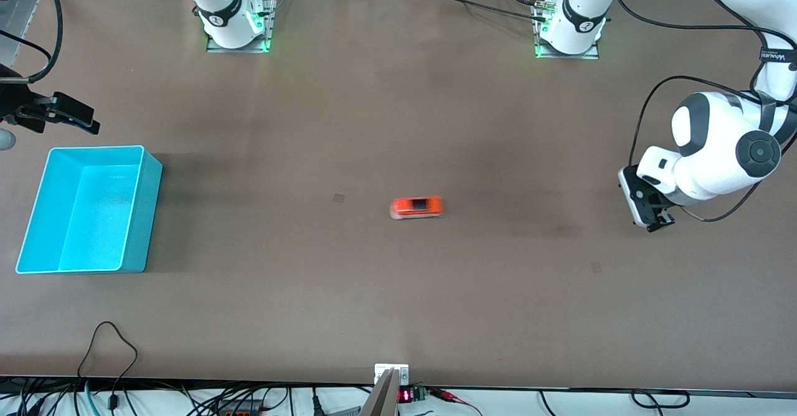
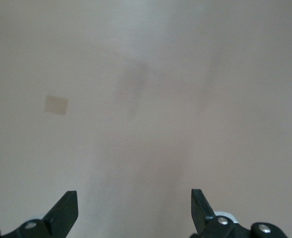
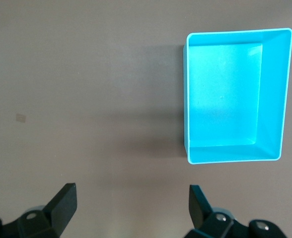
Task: Wind up bus and store in blue box
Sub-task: 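Open the left gripper and release the bus to drive toward the box, then reach the right gripper to the bus while the left gripper withdraws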
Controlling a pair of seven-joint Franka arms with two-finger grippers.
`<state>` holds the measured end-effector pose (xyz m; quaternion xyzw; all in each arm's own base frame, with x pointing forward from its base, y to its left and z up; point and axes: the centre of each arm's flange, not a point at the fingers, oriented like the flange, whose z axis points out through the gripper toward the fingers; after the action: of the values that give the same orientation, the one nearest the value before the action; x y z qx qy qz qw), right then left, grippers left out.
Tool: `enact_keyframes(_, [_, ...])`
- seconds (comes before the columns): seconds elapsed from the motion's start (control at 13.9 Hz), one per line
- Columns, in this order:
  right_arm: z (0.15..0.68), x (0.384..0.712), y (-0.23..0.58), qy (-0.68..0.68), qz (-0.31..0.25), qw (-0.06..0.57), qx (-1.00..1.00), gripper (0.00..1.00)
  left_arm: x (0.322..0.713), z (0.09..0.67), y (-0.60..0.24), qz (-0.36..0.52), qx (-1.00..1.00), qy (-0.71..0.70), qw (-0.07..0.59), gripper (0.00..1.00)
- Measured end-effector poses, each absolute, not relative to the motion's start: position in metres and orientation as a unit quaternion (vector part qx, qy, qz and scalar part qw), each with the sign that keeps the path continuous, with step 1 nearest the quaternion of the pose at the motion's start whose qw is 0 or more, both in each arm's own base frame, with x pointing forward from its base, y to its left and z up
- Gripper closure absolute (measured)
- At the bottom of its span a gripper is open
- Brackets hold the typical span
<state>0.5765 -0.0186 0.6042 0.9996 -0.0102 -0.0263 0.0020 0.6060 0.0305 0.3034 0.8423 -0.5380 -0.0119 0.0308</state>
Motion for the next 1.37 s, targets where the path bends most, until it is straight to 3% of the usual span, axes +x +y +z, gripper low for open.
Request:
enact_keyframes(0.65, [0.582, 0.584, 0.003, 0.011, -0.052, 0.002, 0.999, 0.0, 0.638, 0.356, 0.038, 0.039, 0.969, -0.243, 0.005, 0.0])
enact_keyframes(1.08, [0.578, 0.582, 0.037, 0.04, -0.062, 0.004, 0.997, 0.0, 0.647, 0.379, 0.061, 0.057, 0.978, -0.202, -0.008, 0.0])
enact_keyframes(1.37, [0.564, 0.587, 0.037, 0.043, -0.076, 0.004, 0.996, 0.0, 0.659, 0.446, 0.064, 0.082, 0.984, -0.155, -0.025, 0.0])
